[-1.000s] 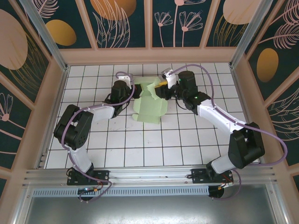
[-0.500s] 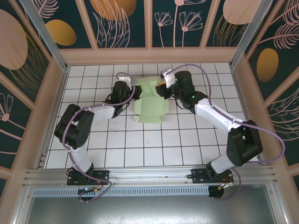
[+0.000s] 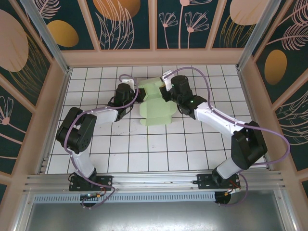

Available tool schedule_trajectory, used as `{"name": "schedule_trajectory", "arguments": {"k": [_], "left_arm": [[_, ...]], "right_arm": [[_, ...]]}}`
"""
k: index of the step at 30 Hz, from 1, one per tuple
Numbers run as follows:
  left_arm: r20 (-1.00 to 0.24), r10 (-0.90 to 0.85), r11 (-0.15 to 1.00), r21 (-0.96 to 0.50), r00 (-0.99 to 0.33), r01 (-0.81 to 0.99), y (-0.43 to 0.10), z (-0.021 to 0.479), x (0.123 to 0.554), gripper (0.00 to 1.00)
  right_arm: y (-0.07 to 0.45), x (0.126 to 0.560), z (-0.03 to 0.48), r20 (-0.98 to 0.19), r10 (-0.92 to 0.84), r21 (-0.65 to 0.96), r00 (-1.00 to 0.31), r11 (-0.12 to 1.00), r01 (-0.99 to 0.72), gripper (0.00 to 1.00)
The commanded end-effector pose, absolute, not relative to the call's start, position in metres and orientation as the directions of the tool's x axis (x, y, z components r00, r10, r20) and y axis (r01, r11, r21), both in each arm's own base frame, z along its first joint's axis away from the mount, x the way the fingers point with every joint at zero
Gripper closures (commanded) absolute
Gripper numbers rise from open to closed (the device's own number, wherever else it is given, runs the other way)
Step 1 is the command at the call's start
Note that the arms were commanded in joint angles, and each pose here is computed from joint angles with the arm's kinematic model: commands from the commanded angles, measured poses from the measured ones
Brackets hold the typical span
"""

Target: Fold the paper box

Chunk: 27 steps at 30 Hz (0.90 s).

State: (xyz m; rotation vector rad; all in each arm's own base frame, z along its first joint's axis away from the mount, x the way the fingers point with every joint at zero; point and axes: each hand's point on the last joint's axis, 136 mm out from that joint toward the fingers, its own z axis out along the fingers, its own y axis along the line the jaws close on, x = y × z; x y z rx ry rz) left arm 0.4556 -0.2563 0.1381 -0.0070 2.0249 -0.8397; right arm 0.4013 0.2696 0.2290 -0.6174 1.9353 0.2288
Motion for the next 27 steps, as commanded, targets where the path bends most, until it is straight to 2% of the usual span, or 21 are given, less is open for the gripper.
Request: {"name": "schedule_trajectory", "arguments": {"k": [1, 14, 16, 19, 23, 27], "left_arm": [[-0.786, -0.352, 0.635, -0.600, -0.509, 0.487, -0.289, 0.208, 0.450, 1.00], [-0.779, -0.353, 0.622, -0.609, -0.518, 0.493, -0.292, 0.212, 0.449, 1.00], [-0.779, -0.354, 0.621, -0.610, -0.517, 0.493, -0.292, 0.212, 0.449, 1.00], [-0.778, -0.355, 0.623, -0.610, -0.518, 0.490, -0.291, 0.211, 0.449, 1.00], [-0.778, -0.355, 0.623, -0.610, -0.518, 0.490, -0.291, 0.211, 0.449, 1.00], [-0.779, -0.354, 0.620, -0.610, -0.518, 0.493, -0.291, 0.212, 0.448, 1.00]], "right_arm": [[0.267, 0.408, 0.209, -0.859, -0.375, -0.185, -0.350, 0.863, -0.471, 0.80], [0.263, 0.417, 0.199, -0.824, -0.443, -0.309, -0.353, 0.874, -0.375, 0.87], [0.266, 0.416, 0.198, -0.823, -0.444, -0.305, -0.354, 0.871, -0.384, 0.85], [0.269, 0.412, 0.200, -0.836, -0.427, -0.276, -0.346, 0.871, -0.406, 0.74], [0.263, 0.411, 0.201, -0.841, -0.410, -0.260, -0.353, 0.879, -0.400, 0.71], [0.255, 0.413, 0.201, -0.833, -0.416, -0.280, -0.365, 0.886, -0.370, 0.81]]}}
